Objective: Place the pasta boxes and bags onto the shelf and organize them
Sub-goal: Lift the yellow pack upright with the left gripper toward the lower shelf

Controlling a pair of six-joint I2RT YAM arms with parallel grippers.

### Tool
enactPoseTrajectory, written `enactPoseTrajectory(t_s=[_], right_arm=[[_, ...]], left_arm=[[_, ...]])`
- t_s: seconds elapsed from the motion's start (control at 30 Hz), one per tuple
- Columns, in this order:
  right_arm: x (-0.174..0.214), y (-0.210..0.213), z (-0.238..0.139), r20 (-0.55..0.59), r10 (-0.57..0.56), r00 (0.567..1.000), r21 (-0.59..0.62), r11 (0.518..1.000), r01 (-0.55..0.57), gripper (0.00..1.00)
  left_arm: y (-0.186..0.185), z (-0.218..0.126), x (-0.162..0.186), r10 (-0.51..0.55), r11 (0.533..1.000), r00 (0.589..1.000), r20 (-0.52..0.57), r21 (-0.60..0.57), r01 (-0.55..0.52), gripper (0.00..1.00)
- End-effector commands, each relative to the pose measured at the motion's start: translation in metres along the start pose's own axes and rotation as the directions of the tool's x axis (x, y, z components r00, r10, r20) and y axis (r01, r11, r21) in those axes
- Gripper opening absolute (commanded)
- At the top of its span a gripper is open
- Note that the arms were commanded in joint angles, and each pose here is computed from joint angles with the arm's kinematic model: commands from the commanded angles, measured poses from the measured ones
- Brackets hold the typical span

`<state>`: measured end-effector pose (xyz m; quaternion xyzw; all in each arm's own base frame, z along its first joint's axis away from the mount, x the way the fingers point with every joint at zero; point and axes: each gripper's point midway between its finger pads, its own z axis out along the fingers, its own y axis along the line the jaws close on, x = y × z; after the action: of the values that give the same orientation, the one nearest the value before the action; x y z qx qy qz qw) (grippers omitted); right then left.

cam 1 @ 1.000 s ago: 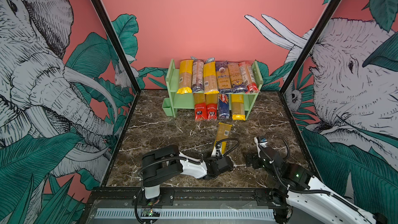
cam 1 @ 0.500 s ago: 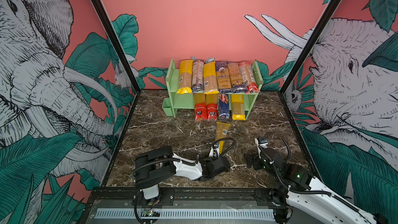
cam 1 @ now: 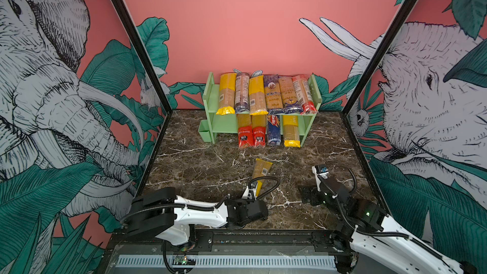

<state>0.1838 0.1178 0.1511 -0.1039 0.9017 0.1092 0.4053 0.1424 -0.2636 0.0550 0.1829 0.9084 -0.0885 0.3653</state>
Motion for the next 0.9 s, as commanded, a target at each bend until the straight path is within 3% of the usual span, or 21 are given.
enactPoseTrajectory(t_s=[0.0,0.23,0.87], right_arm=[[-0.020,0.007,-0.006,0.043,0.006,0.999,-0.021,1.000,-0.005,0.99],[-0.039,0.020,-0.005,0.064,0.003,0.998,-0.051,0.999,0.000,0.99],[-0.085,0.048,-0.002,0.083,-0.033,0.996,-0.082,0.996,0.040,0.99]], left_arm=[[0.021,-0.024,-0.026,-0.051,0.997,0.991,0.122,-0.045,0.057,0.00],[0.054,-0.060,-0.037,-0.090,0.995,0.980,0.177,-0.031,0.097,0.00],[0.108,-0.141,-0.067,-0.059,0.998,0.975,0.215,0.020,0.056,0.00]])
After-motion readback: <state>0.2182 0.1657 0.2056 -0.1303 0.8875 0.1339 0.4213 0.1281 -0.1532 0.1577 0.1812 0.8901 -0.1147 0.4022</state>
